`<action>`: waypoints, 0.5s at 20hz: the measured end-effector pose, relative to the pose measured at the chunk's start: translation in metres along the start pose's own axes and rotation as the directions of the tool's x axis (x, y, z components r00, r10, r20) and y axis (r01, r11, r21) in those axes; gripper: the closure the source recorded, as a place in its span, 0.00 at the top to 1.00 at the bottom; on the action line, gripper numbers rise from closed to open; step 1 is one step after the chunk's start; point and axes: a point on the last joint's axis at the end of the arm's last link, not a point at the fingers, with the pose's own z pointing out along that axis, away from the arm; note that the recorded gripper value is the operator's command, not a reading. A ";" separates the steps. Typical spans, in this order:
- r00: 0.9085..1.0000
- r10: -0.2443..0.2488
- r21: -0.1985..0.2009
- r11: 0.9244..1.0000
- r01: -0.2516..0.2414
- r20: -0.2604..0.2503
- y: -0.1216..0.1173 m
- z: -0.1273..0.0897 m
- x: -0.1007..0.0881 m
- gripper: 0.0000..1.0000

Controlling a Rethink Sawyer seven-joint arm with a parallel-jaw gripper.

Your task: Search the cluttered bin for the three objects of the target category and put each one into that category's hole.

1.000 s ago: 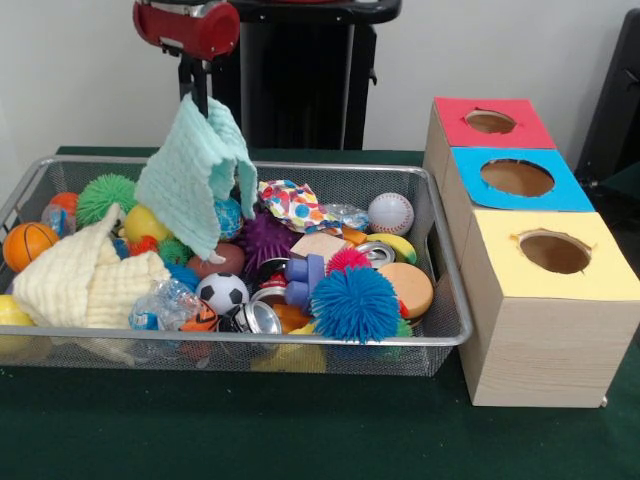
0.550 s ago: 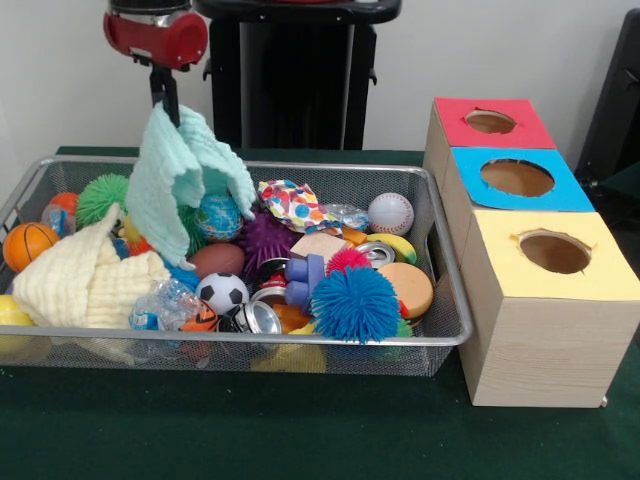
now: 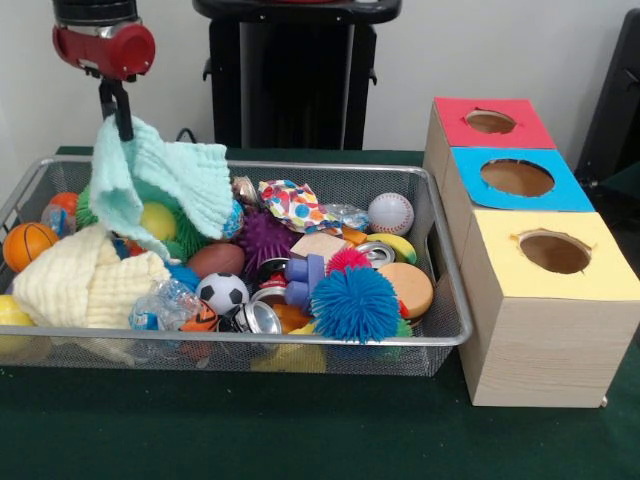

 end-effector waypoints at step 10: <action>0.999 -0.051 -0.014 0.999 0.051 -0.006 0.011 0.007 0.005 1.00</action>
